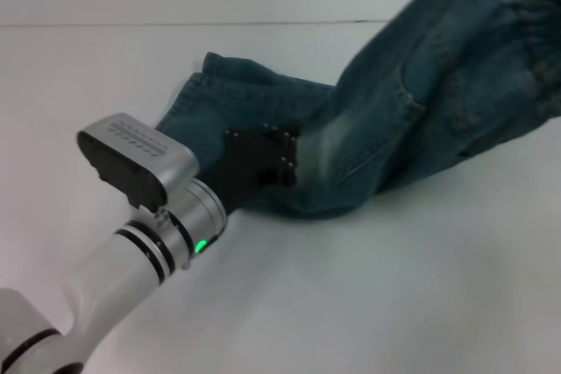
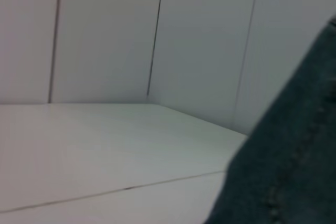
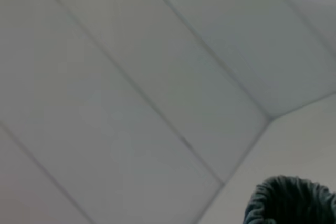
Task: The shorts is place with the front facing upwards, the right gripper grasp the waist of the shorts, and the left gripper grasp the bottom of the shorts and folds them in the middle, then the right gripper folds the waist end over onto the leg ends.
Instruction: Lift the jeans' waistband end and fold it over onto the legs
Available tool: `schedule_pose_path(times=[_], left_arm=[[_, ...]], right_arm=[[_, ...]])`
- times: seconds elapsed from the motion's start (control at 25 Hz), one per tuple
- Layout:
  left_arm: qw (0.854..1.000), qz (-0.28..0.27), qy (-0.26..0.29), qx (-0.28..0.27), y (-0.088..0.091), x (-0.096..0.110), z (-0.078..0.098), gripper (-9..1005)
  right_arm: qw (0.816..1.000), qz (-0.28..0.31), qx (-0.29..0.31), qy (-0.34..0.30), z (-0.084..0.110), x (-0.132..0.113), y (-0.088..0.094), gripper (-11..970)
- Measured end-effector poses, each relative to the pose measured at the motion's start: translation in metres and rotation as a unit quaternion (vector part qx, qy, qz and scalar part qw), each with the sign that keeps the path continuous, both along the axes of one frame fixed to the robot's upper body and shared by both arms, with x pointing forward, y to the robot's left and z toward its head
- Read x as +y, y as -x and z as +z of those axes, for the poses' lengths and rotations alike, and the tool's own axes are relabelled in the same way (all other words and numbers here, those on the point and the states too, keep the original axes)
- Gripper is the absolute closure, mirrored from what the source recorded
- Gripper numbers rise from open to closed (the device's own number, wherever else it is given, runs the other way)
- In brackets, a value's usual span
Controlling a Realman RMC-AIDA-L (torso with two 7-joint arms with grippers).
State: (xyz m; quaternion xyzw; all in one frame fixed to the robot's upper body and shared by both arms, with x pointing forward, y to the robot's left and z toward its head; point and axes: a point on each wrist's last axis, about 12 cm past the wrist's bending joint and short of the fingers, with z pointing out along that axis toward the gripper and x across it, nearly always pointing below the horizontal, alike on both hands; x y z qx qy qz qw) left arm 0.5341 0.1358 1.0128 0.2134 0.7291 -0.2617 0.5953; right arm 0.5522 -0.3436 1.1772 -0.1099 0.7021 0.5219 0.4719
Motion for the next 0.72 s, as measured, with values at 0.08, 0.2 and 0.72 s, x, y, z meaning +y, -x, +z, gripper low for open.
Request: schedule_pose_path(times=[0.08,0.2,0.72], left_arm=[[1.000,-0.011,0.001,0.006,0.003,-0.006,-0.001,1001],[1.000,-0.026,0.002,0.012,0.007,-0.013,-0.001,999],[0.996,-0.089,0.017,0.014,0.024,-0.039,0.002,996]], right_arm=[[1.000,0.026,-0.005,0.005,0.006,0.016,-0.011,850],[0.998,0.063,-0.010,0.022,0.014,0.045,-0.029,851],[0.977,0.153,-0.031,0.147,0.034,0.166,-0.082,852]])
